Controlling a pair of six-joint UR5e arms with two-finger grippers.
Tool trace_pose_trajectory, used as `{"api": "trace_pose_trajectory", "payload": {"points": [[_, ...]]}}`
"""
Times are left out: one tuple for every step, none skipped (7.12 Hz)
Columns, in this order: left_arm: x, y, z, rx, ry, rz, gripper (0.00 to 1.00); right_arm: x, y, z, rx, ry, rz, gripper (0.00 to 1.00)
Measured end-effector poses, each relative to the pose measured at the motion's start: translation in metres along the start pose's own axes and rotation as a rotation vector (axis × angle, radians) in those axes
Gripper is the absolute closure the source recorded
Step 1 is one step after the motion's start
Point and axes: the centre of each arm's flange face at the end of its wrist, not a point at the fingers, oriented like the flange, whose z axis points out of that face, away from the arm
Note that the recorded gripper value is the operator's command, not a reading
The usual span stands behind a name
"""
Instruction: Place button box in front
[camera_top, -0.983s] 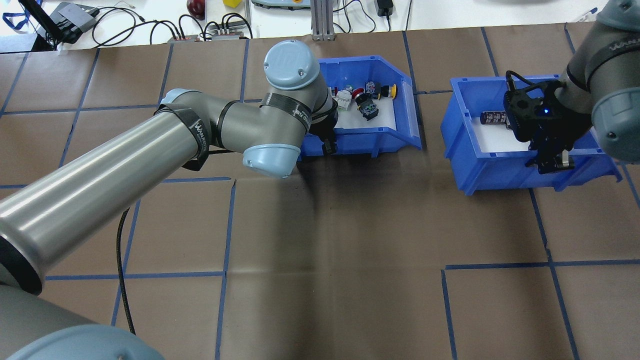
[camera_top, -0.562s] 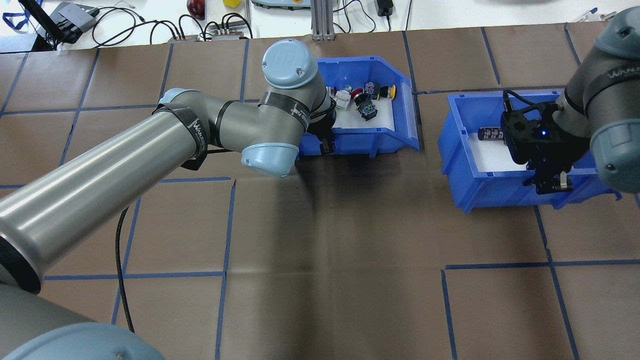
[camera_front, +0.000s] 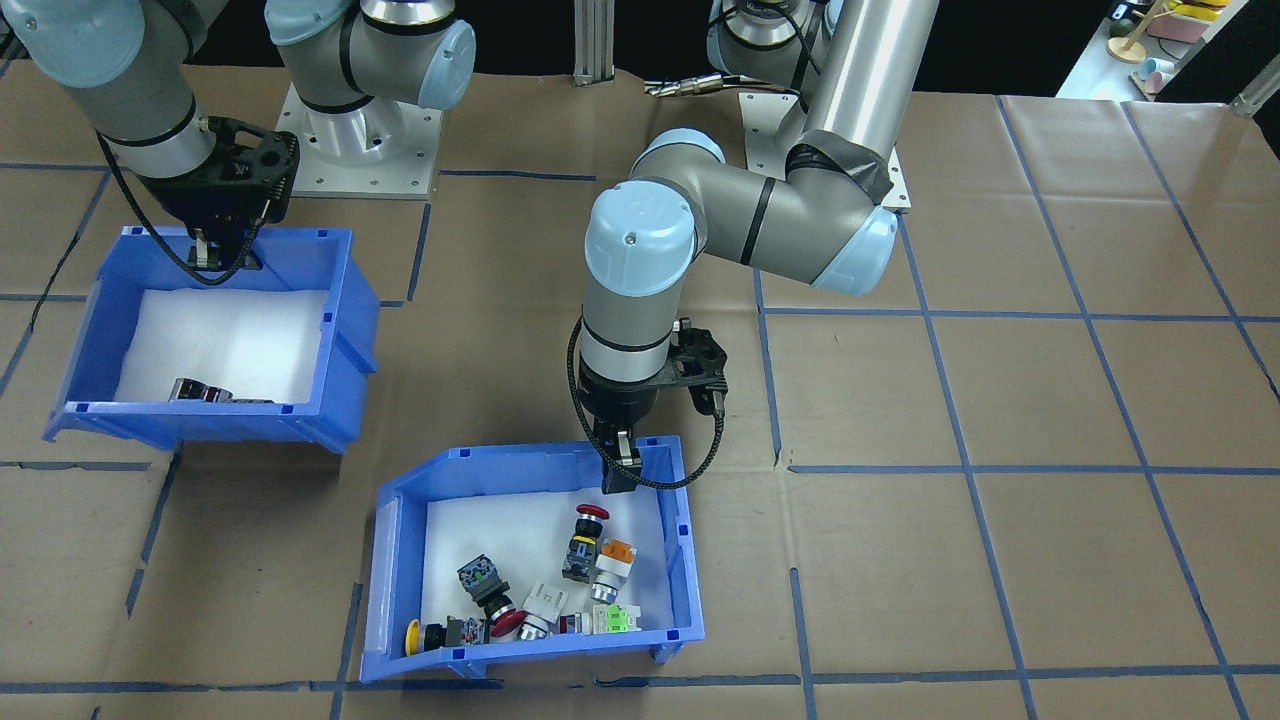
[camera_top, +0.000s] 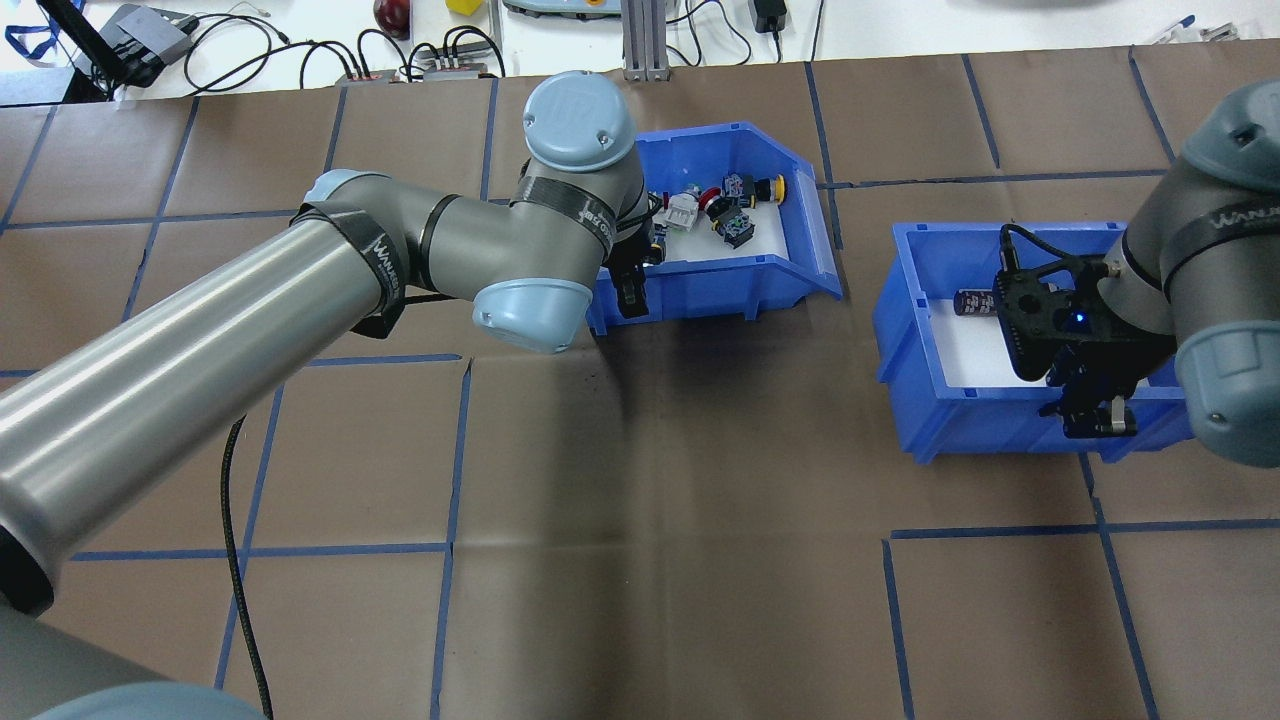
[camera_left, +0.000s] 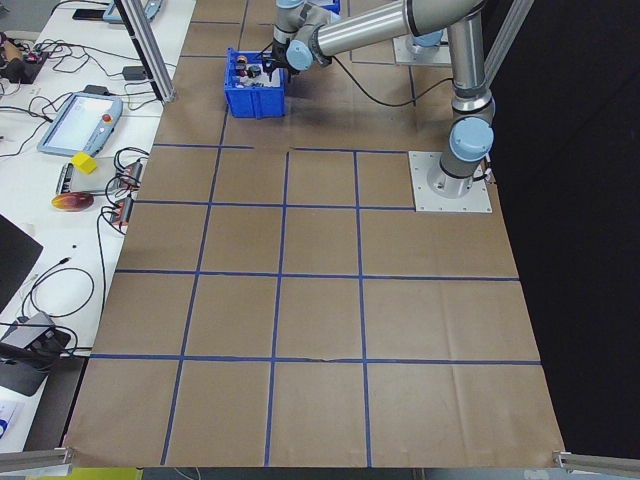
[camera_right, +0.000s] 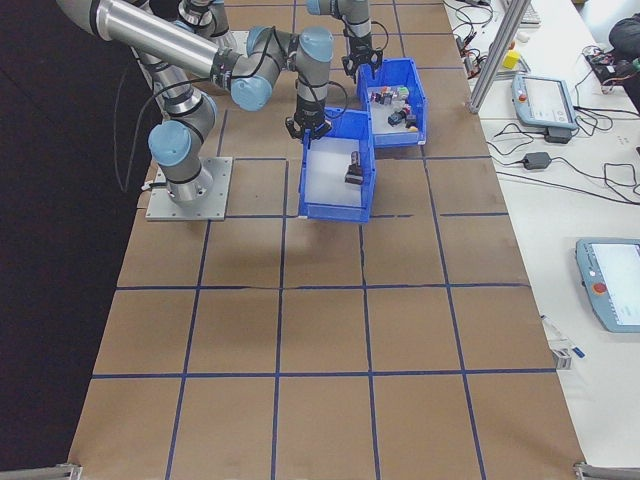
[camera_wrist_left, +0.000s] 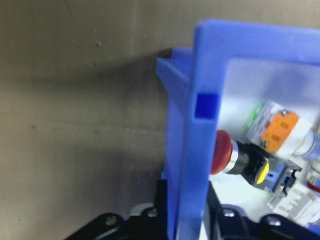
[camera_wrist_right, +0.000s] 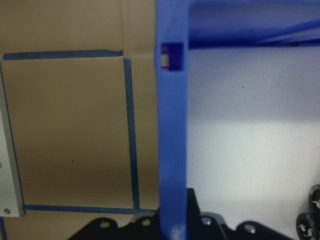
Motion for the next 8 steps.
{"api": "trace_pose_trajectory", "payload": {"points": [[-0.006,-0.009,-0.025,0.022,-0.040,0.126,0.01,-0.013,-0.008,0.004,0.000,0.000,0.025,0.95],[-0.008,-0.025,-0.056,0.036,-0.096,0.305,0.01,-0.024,-0.019,0.007,-0.001,0.002,0.039,0.95],[-0.006,-0.042,-0.086,0.033,-0.131,0.472,0.01,-0.030,-0.034,0.007,-0.004,0.008,0.051,0.95],[-0.002,-0.054,-0.116,0.020,-0.129,0.643,0.01,-0.036,-0.054,0.006,-0.009,0.017,0.058,0.95],[-0.001,-0.063,-0.151,0.010,-0.093,0.836,0.01,-0.042,-0.073,0.004,-0.013,0.032,0.067,0.95],[-0.003,-0.078,-0.186,0.008,-0.065,1.010,0.01,-0.046,-0.088,0.003,-0.015,0.044,0.073,0.95],[-0.010,-0.096,-0.211,0.005,-0.071,1.156,0.01,-0.050,-0.100,0.003,-0.016,0.050,0.080,0.95],[-0.019,-0.111,-0.227,-0.002,-0.086,1.304,0.01,-0.056,-0.114,0.003,-0.017,0.055,0.085,0.95]]}}
